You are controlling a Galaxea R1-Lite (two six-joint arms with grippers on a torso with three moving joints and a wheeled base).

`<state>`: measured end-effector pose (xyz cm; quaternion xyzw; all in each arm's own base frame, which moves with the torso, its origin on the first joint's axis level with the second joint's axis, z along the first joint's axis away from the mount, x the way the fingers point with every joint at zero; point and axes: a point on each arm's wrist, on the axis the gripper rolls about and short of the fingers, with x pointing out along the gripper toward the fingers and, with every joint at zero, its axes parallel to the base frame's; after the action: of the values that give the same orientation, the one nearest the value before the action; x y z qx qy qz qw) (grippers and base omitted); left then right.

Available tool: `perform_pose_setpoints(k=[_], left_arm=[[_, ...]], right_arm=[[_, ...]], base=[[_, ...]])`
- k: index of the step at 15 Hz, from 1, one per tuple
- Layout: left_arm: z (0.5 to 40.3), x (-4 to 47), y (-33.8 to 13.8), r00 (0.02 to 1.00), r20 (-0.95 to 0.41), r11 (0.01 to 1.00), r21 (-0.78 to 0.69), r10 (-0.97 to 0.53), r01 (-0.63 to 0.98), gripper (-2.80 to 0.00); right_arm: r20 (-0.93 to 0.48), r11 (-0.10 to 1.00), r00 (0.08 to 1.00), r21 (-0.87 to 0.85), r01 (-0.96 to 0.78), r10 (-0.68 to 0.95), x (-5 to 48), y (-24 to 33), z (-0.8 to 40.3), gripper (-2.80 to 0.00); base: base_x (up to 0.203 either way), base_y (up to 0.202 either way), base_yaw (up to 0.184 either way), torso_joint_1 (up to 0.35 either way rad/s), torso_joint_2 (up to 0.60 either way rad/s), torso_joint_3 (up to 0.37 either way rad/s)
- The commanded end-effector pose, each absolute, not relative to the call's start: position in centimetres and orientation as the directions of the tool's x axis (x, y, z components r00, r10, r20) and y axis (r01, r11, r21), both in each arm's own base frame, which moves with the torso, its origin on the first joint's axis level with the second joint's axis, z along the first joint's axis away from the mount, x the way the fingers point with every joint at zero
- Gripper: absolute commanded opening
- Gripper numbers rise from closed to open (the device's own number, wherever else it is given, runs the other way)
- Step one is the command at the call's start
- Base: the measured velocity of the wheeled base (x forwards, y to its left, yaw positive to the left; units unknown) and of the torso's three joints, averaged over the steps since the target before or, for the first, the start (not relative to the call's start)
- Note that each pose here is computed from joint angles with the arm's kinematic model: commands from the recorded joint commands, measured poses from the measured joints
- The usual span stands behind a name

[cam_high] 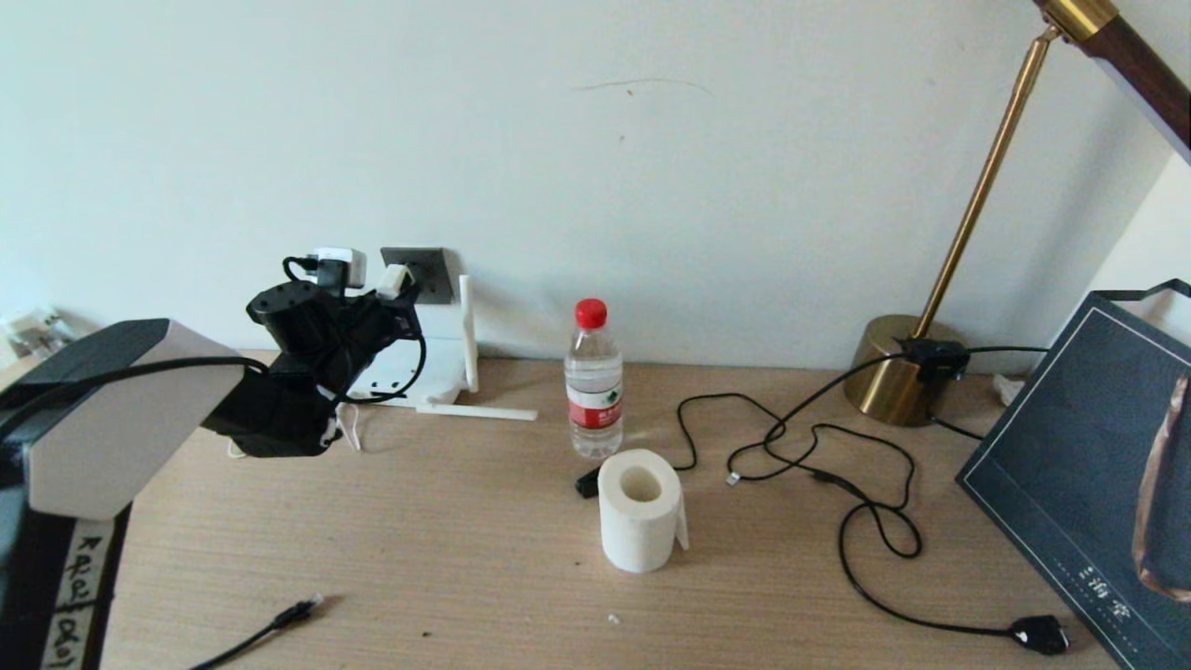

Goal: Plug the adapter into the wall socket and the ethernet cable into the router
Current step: Plug plug into socket

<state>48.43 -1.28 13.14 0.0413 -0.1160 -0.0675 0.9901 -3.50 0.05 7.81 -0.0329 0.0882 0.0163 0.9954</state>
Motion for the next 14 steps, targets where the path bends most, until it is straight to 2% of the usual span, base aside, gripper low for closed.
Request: perform_pose_setpoints(k=[1,14], left_arm=[[13.19,48.45,-1.32,0.962,0.230,0.987,0.099,-0.145,0.125,-2.80],[13.08,48.67,-1.47,0.961,0.232,0.987,0.099,-0.148,0.128,-2.80]], right_arm=[[-0.178,0.997,0.984,-0.063,-0.039,0.028,-3.50,0.05,7.80,-2.80],[-0.178,0.997,0.984,-0.063,-0.038,0.026,-3.50,0.05,7.80,-2.80]], base=[[0.000,0.000,0.000,0.000,0.00,0.000],[0.000,0.000,0.000,0.000,0.00,0.000]])
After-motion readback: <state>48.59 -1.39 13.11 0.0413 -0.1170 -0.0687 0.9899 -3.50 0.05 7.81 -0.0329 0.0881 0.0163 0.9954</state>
